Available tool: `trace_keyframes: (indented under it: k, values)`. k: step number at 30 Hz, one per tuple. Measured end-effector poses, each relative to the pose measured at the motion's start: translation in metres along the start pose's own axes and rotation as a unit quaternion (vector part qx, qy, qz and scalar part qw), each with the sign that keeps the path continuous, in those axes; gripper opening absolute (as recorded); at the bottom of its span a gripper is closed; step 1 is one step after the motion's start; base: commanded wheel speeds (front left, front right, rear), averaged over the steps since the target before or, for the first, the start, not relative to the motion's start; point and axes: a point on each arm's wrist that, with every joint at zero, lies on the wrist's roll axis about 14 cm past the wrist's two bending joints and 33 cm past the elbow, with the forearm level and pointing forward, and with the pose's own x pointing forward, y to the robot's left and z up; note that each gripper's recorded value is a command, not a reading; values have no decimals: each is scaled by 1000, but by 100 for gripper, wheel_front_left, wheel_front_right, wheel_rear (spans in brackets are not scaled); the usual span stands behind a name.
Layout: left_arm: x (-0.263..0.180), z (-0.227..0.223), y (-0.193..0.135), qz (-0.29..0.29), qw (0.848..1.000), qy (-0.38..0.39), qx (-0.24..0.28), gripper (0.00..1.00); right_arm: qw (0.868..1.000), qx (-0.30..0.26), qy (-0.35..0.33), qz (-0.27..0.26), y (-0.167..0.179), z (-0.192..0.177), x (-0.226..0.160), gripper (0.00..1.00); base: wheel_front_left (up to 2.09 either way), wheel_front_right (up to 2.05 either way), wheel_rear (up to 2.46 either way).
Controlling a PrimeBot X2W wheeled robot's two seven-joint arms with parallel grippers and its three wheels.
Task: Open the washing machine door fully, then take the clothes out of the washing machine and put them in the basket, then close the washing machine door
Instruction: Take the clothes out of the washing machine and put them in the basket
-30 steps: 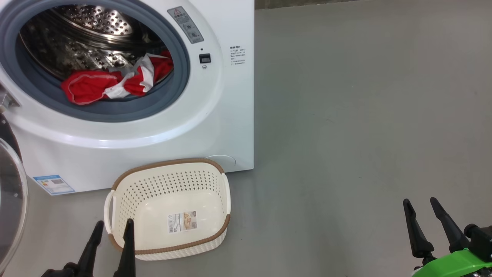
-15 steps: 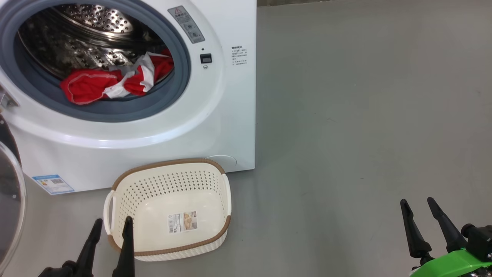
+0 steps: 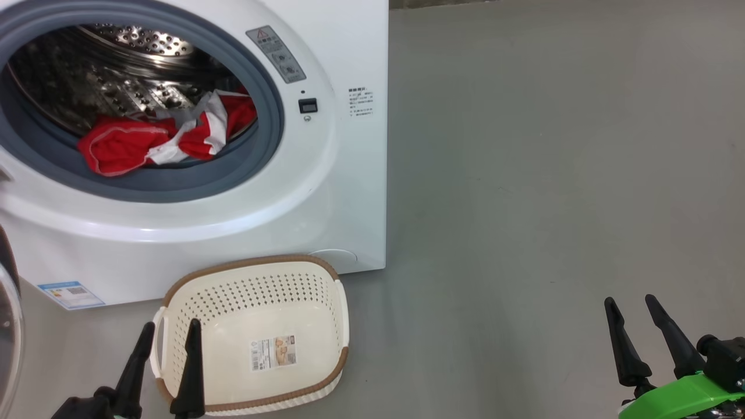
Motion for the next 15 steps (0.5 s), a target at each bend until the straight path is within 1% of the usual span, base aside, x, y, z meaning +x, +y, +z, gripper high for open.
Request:
trace_keyframes:
  k: [15]
  values:
    - [5,2,-2,-2,1000,-3,-1,100,1000,0,-1,7,5,1,5,100,83,-83,0]
